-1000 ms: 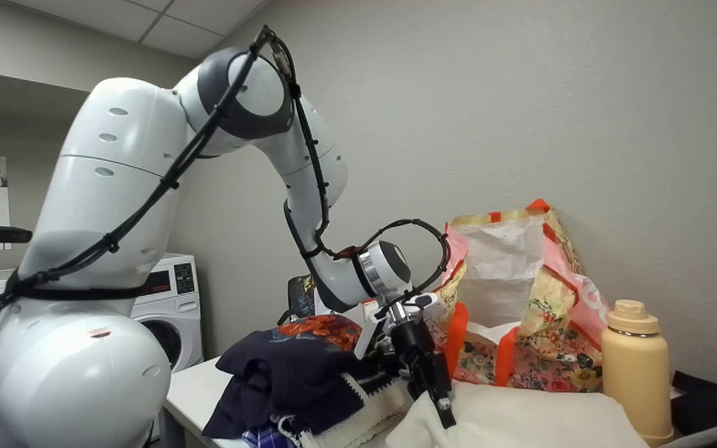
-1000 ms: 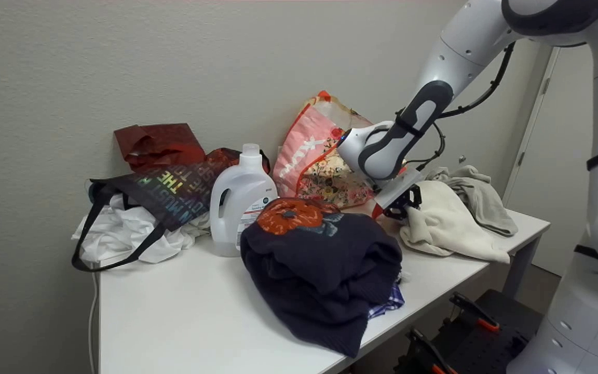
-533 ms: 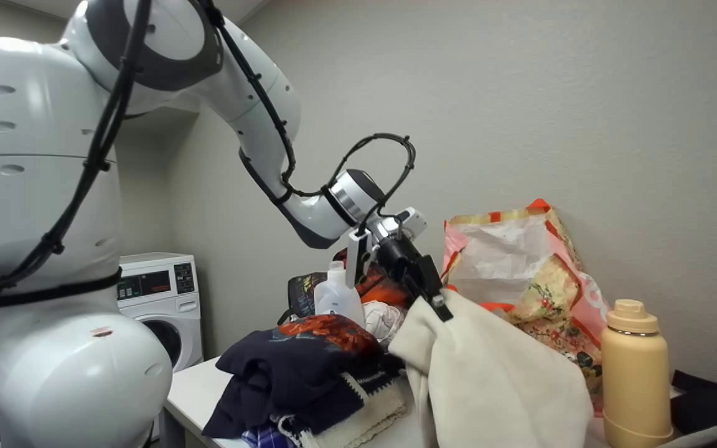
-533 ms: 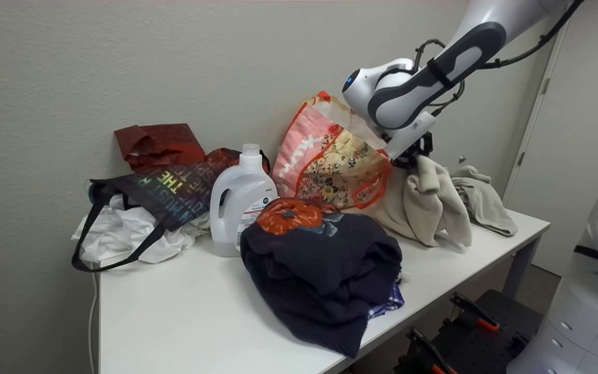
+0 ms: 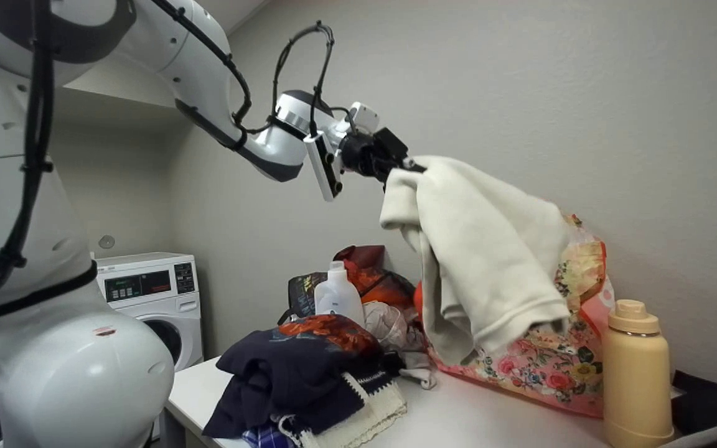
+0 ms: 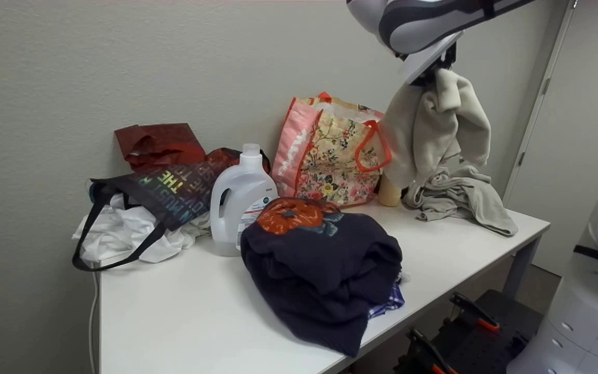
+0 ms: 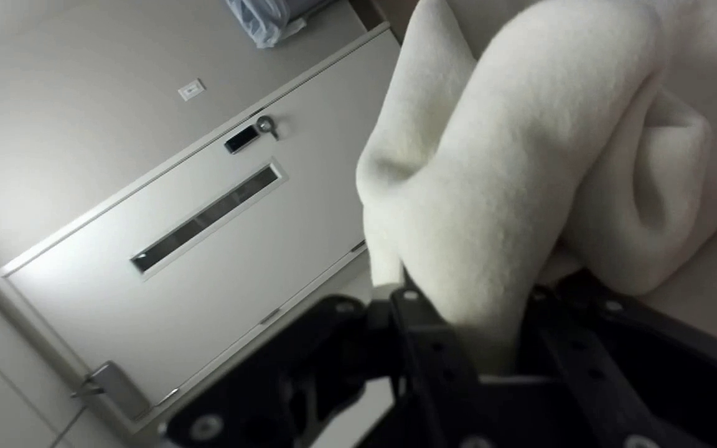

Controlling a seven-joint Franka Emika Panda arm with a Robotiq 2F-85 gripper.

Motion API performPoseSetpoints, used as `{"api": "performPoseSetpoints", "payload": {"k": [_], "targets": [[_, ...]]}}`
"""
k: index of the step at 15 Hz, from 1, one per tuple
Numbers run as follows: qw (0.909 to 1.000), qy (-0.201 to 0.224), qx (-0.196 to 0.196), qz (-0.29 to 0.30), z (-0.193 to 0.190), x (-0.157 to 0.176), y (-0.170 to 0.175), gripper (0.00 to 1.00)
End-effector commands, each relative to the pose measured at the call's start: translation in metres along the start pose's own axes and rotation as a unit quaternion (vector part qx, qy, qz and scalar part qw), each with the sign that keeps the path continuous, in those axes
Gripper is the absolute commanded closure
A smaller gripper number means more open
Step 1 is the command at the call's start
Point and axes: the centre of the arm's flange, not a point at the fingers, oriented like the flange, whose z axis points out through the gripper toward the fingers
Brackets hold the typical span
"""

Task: Put the beige shirt in the bag

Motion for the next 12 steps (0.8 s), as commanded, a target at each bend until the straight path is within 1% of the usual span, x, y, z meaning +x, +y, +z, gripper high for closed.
{"api": "performPoseSetpoints", "payload": {"k": [1, 3, 6, 9, 12], "targets": [[0.9971, 0.035, -0.035, 0.058, -0.053, 0.045, 0.062, 0.92], [0.9933, 0.062, -0.046, 0.086, -0.076, 0.069, 0.08, 0.92], [0.9856, 0.103, -0.059, 0.12, -0.103, 0.11, 0.09, 0.92], [0.9788, 0.128, -0.068, 0.145, -0.12, 0.149, 0.076, 0.92], [0.9775, 0.134, -0.074, 0.145, -0.126, 0.179, 0.045, 0.92]]}}
